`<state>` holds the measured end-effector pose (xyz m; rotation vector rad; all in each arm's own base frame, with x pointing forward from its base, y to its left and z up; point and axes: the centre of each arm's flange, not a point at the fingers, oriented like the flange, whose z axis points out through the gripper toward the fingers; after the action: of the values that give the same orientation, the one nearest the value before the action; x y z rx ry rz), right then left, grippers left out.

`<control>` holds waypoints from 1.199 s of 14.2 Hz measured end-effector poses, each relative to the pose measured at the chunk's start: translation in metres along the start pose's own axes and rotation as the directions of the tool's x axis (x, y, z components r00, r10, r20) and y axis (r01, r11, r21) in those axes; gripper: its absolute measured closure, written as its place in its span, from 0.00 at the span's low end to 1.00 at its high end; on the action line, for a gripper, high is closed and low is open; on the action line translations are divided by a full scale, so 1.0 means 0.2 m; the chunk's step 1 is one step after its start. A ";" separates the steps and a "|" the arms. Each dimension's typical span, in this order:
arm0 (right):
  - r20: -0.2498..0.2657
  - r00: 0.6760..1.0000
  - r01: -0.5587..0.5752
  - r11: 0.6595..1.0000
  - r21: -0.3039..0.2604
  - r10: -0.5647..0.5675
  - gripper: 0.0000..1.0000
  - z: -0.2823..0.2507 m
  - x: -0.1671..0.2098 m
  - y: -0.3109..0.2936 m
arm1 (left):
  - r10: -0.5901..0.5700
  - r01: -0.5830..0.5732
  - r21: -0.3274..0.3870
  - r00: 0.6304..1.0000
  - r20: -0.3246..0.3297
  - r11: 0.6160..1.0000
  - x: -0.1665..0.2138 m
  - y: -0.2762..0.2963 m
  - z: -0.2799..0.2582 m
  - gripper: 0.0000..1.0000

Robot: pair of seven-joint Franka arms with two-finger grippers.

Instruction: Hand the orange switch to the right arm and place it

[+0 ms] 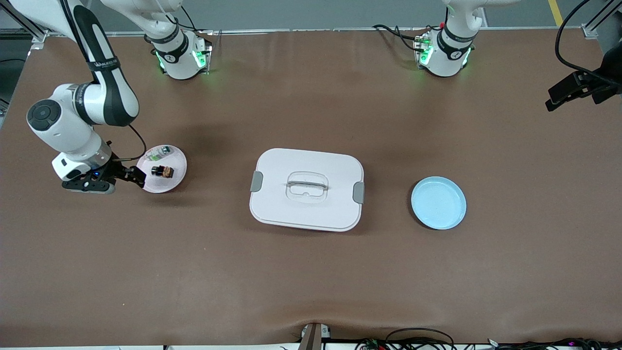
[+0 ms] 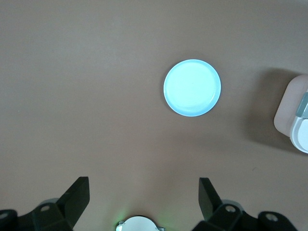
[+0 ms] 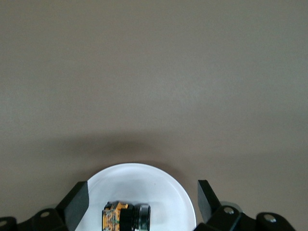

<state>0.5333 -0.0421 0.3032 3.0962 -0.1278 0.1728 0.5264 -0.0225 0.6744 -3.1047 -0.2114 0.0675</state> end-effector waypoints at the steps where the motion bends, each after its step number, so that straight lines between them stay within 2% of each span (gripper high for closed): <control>1: 0.007 1.000 -0.003 1.000 -0.001 0.003 0.00 -0.02 0.00 0.00 | 0.000 0.000 -0.002 1.000 0.000 1.000 0.00 0.00 0.00 0.00; 5: 0.047 0.999 -0.008 1.000 -0.004 0.008 0.00 -0.05 -0.03 0.00 | 0.001 -0.001 -0.004 1.000 0.001 1.000 0.00 0.00 0.00 0.00; 10: 0.005 1.000 -0.005 1.000 -0.005 0.005 0.00 -0.20 0.08 -0.01 | 0.001 -0.001 -0.005 1.000 -0.002 1.000 0.00 0.00 0.00 0.00; 17: 0.087 0.996 -0.012 1.000 -0.019 0.013 0.00 -0.62 0.27 0.01 | 0.001 -0.001 -0.005 1.000 -0.003 1.000 0.00 0.00 0.00 0.00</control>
<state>0.5740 -0.0427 0.4323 3.0857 -0.1505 0.0363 0.5267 -0.0231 0.6748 -3.1097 -0.2105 0.0627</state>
